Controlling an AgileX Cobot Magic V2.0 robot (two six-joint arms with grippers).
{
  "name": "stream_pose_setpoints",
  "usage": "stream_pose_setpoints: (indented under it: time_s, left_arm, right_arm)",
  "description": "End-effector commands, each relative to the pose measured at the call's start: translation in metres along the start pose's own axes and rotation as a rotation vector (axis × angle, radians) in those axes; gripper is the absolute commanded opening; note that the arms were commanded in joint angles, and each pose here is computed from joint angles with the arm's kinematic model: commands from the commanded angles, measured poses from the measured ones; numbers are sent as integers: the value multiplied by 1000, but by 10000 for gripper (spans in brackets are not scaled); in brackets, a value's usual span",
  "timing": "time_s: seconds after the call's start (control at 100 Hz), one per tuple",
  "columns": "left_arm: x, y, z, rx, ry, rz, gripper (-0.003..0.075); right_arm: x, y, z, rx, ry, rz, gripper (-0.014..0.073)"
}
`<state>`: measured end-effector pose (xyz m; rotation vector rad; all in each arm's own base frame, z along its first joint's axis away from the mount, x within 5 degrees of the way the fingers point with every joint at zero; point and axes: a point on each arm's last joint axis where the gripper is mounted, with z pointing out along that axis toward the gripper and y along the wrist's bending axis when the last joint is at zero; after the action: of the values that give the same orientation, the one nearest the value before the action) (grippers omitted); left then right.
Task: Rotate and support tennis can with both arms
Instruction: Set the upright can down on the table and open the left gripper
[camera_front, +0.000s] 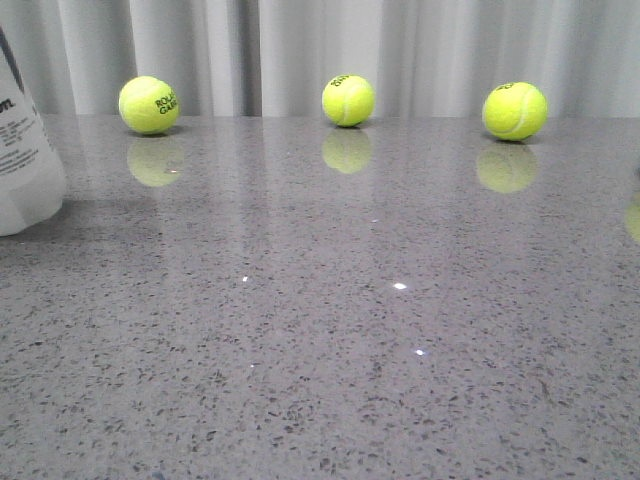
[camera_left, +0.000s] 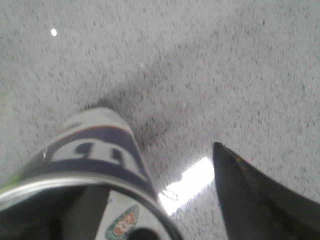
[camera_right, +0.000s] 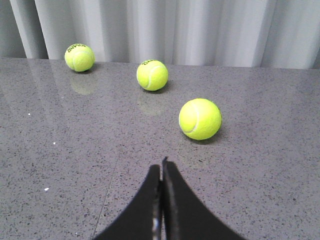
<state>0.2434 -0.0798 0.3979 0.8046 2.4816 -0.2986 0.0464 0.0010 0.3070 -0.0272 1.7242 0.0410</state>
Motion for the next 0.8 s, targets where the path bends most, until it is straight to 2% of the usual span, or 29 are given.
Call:
stream_pose_setpoints:
  time_s: [0.0,0.25,0.48,0.79]
  left_arm:
    - [-14,-3,-17,13,-71,0,494]
    - [-35,5,-18,-9,-101,13,494]
    - [-37,5,-22,-18,-115,21,494]
    - [-27,-8,-57,-50,-203,19,494]
  right_arm:
    - [-15,0,-2,6,-102,-10,-70]
    - [-15,0,-2,6,-102,-10,-70]
    - [-15,0,-2,6,-102,-10,-70]
    - [-15,0,-2,6,-102,-10,-70]
